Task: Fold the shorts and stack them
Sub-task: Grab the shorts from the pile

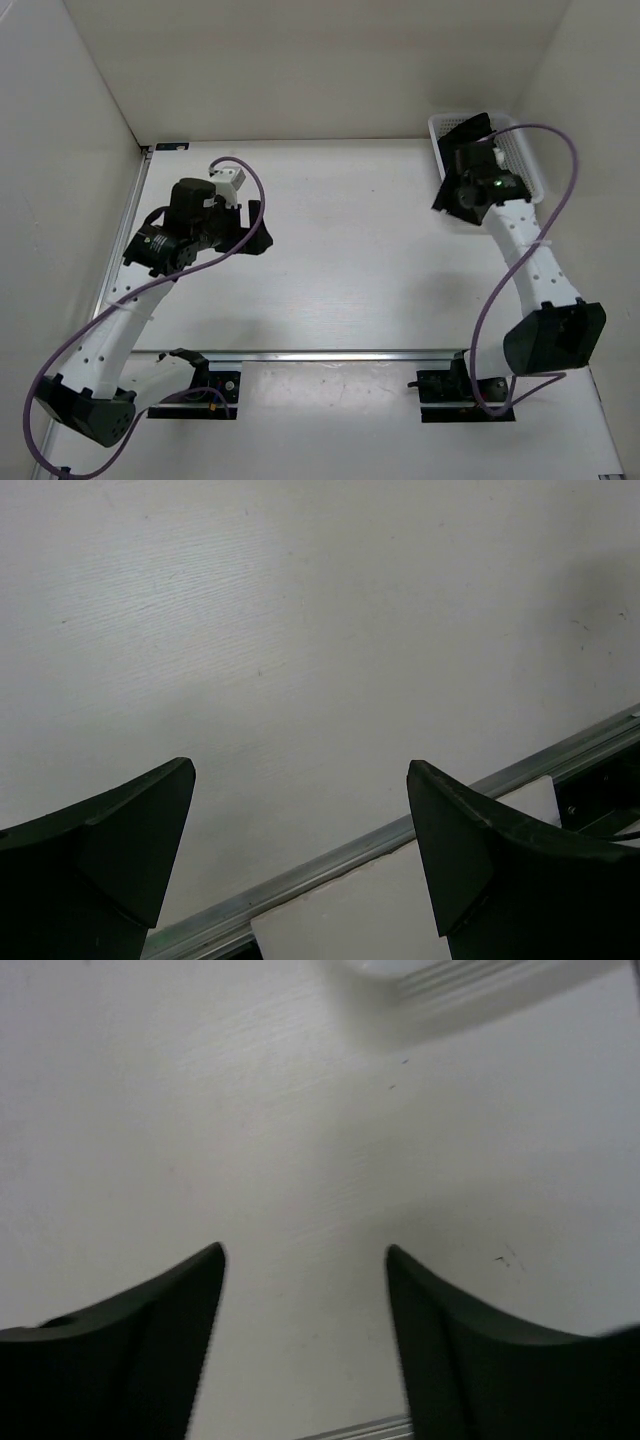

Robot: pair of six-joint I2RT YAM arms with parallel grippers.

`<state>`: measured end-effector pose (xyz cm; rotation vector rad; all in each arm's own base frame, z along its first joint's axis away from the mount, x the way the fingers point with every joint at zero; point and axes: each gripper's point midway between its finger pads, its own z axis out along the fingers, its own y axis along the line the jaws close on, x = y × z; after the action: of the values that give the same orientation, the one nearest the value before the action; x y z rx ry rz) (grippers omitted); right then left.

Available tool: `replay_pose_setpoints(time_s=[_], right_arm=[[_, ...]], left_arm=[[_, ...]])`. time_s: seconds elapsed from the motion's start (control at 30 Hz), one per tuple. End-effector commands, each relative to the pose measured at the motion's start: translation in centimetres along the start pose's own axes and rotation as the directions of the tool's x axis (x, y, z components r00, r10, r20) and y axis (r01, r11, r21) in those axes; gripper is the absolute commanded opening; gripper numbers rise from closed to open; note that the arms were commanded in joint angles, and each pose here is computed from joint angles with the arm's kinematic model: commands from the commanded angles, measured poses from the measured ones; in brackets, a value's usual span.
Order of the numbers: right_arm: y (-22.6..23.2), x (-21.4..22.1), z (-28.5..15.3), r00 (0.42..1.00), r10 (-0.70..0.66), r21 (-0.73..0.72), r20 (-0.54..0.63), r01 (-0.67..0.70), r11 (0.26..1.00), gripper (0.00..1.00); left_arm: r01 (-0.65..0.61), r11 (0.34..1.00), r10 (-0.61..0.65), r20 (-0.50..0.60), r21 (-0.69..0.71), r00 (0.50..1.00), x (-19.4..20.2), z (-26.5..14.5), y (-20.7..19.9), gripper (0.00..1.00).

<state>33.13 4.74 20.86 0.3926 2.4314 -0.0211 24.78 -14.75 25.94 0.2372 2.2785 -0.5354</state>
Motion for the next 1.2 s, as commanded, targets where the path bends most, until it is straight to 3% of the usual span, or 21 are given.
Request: replay_pose_setpoints(time_s=[0.0,0.13,0.17,0.2,0.3,0.43,0.6,0.67,0.73,0.77,0.87,1.0,1.17], right_arm=[[-2.1,-6.9,2.2,0.991,0.126,-0.07,0.049,-0.122,0.99,0.57],[-4.3,-11.5,7.0,0.971,0.235,-0.029,0.039,-0.234,0.972,0.48],[-4.9,-11.3,10.1,0.971,0.24,0.01,-0.003,-0.24,0.971,0.53],[-5.7,-13.9,10.2,0.965,0.259,0.016,0.043,-0.26,0.966,0.78],[-6.8,-16.4,14.2,0.956,0.29,0.045,0.029,-0.291,0.956,0.99],[-7.2,-17.9,18.9,0.957,0.289,0.055,0.025,-0.29,0.955,0.99],[-7.1,-16.8,25.0,0.955,0.297,0.037,-0.013,-0.296,0.954,0.99],[-6.4,-17.1,26.0,0.955,0.297,-0.01,-0.01,-0.297,0.955,0.89],[-5.8,-17.6,26.3,0.955,0.297,-0.051,0.004,-0.296,0.954,0.67],[-5.5,-17.8,26.1,0.955,0.296,-0.065,0.008,-0.295,0.953,0.44],[-5.3,-20.5,22.9,0.951,0.297,-0.094,0.087,-0.289,0.953,0.0],[-4.0,-24.9,15.4,0.932,0.299,-0.192,0.204,-0.261,0.946,0.0],[0.5,-29.5,0.7,0.882,0.296,-0.426,0.366,-0.124,0.896,0.0]], left_arm=[[0.004,1.0,-0.004,-0.005,0.005,1.0,-0.8,0.2,-0.4,0.99],[0.008,1.0,-0.008,-0.027,-0.007,1.0,-1.4,1.3,-0.2,0.99],[0.001,1.0,-0.001,-0.021,-0.017,1.0,-1.8,1.4,-0.3,0.99],[0.002,0.999,-0.003,-0.031,-0.036,1.0,-1.7,1.8,0.1,0.99],[0.001,0.995,-0.003,-0.017,-0.096,1.0,-2.5,2.3,1.0,0.99],[0.001,0.993,-0.004,-0.025,-0.122,1.0,-3.2,3.2,1.4,0.99],[0.012,0.988,-0.022,-0.064,-0.153,0.998,-3.1,4.9,2.0,0.99],[0.011,0.986,-0.024,-0.076,-0.166,0.997,-2.9,5.4,2.3,0.99],[0.011,0.986,-0.025,-0.079,-0.167,0.997,-3.1,5.6,2.3,0.99],[0.011,0.986,-0.025,-0.079,-0.167,0.997,-3.1,5.6,2.3,0.99],[0.021,0.985,-0.033,-0.066,-0.174,0.997,-3.7,6.0,2.3,0.99],[0.045,0.989,-0.054,-0.061,-0.139,0.997,-4.2,6.1,1.4,0.99],[0.063,0.991,-0.067,-0.027,-0.117,0.997,-5.3,5.6,0.8,0.99]])
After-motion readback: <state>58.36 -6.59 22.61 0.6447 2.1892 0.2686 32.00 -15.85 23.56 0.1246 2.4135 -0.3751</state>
